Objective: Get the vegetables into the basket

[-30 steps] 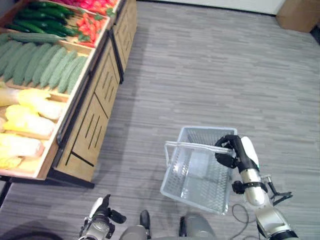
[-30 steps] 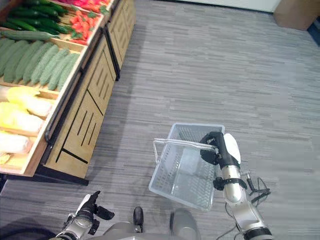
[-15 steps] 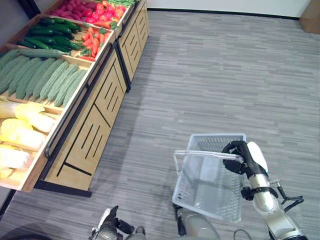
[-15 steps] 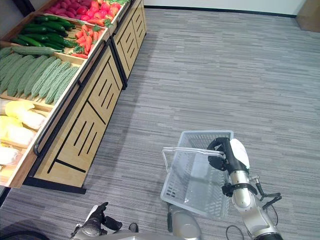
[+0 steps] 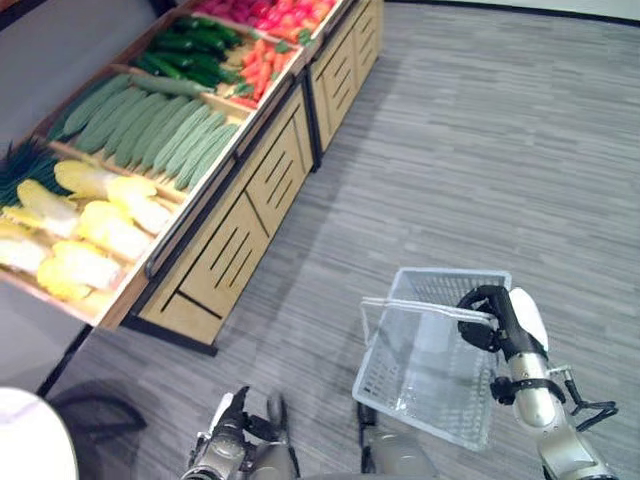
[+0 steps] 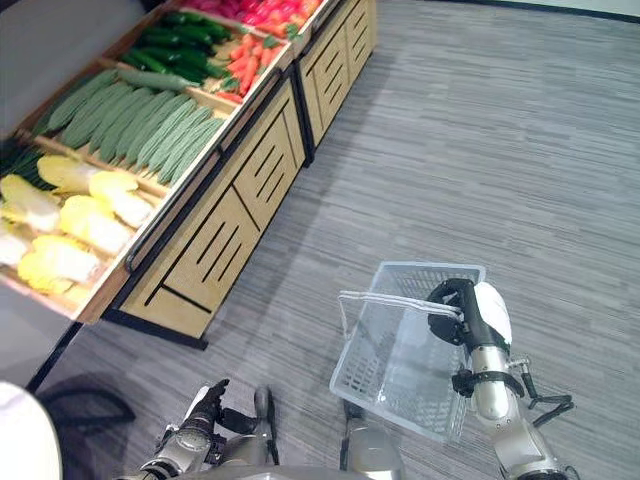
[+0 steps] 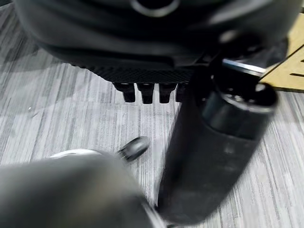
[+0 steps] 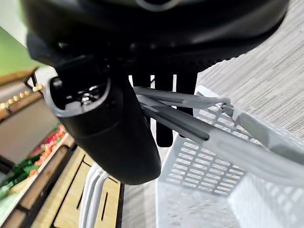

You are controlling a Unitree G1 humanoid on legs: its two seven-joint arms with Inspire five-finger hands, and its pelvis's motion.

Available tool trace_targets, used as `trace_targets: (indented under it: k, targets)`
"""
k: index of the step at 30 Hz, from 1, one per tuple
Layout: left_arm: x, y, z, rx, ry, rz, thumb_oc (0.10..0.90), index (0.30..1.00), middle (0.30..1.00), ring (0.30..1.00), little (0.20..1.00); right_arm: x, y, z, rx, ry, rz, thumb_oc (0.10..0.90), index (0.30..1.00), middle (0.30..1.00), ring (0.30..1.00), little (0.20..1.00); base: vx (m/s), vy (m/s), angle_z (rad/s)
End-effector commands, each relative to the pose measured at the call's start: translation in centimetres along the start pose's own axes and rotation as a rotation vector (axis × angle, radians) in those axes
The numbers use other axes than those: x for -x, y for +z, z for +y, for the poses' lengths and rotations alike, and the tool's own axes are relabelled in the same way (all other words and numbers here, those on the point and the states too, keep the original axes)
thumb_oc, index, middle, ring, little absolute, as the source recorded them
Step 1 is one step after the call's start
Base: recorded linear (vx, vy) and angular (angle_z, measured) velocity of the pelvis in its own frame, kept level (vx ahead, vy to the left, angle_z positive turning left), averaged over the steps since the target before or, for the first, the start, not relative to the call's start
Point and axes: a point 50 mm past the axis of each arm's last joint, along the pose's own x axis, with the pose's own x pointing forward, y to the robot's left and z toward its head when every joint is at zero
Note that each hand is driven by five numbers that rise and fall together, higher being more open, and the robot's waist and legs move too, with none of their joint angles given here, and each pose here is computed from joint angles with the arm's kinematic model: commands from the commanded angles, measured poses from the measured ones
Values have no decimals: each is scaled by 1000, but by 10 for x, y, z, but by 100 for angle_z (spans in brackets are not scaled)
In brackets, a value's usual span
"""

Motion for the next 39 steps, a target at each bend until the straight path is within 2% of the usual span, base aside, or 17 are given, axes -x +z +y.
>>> trace_targets:
  k: [1, 7, 10, 19, 31, 39]
  targets:
    - [4, -29, 18, -57, 55, 81, 900, 1000, 1000, 1000, 1000, -11, 61, -44, -69, -204, -324, 400, 300, 300, 300, 300, 213, 259, -27]
    - [3, -30, 27, -76, 72, 86, 900, 1000, 1000, 1000, 1000, -15, 65, -32, -106, -181, -312, 400, 300, 300, 300, 300, 174, 251, -36]
    - [0, -28, 47, -54, 133, 82, 900, 1000, 1000, 1000, 1000, -22, 75, -26, -131, -158, -340, 400, 300, 300, 300, 300, 237, 358, -11]
    - [3, -40, 50, -42, 134, 130, 900, 1000, 1000, 1000, 1000, -24, 90, -20, -149, -126, -398, 400, 300, 300, 300, 300, 139, 107, 15]
    - [10, -58, 36, -26, 105, 203, 900, 1000, 1000, 1000, 1000, -21, 104, -17, -176, -75, -467, 400, 300, 300, 300, 300, 246, -196, 56]
    - [14, -69, 29, 0, 101, 249, 900, 1000, 1000, 1000, 1000, -19, 99, -28, -157, -73, -479, 400, 300, 300, 300, 300, 127, -267, 29]
